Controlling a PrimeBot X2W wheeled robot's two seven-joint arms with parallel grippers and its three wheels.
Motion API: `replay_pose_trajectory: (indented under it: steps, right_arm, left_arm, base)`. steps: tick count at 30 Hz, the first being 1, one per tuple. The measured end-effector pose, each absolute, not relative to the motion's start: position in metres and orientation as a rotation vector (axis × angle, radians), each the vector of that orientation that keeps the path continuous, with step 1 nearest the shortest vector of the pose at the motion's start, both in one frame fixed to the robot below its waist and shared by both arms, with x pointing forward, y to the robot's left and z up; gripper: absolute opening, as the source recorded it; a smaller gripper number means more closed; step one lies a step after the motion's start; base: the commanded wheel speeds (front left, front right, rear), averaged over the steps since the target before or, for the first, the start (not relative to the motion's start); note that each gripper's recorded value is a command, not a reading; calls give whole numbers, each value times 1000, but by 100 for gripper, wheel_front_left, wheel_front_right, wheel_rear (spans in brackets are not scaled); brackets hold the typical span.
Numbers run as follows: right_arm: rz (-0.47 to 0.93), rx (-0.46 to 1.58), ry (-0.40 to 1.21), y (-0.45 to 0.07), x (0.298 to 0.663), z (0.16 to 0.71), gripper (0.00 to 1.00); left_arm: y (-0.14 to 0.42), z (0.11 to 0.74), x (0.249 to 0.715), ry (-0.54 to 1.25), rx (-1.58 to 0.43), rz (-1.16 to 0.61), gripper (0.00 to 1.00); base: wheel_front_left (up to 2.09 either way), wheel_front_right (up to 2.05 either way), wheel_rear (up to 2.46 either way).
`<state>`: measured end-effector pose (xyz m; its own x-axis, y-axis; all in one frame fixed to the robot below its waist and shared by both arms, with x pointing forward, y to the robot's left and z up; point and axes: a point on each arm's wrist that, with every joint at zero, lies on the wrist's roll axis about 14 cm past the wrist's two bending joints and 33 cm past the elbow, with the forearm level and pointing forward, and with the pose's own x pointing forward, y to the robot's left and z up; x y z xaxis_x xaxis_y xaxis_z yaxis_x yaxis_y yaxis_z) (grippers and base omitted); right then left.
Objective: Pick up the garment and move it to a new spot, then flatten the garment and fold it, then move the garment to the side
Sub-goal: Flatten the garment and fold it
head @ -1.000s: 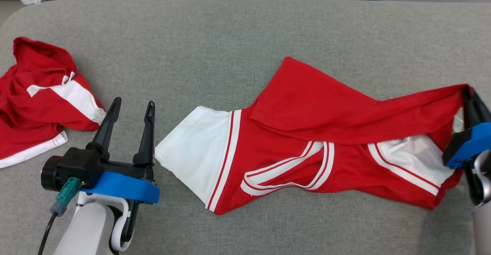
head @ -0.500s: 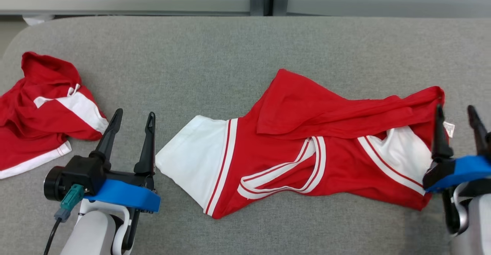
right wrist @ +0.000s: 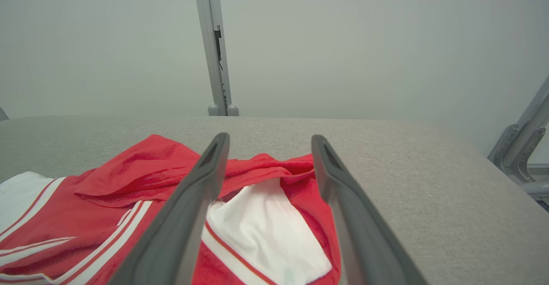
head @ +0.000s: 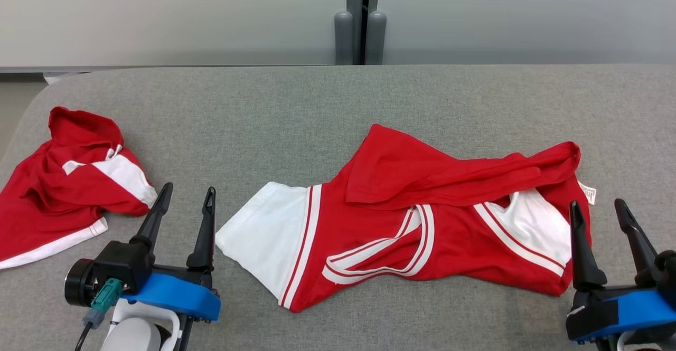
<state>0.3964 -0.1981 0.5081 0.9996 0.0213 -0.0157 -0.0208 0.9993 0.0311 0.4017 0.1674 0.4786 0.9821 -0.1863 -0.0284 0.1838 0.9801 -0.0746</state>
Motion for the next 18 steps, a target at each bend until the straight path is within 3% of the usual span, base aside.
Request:
replay_pose_trajectory:
  steps: [18]
  right_arm:
    - [20, 70, 26, -199, 385, 513, 100]
  left_arm:
    - [167, 482, 394, 38, -68, -185, 100]
  base:
    - [0, 0, 0]
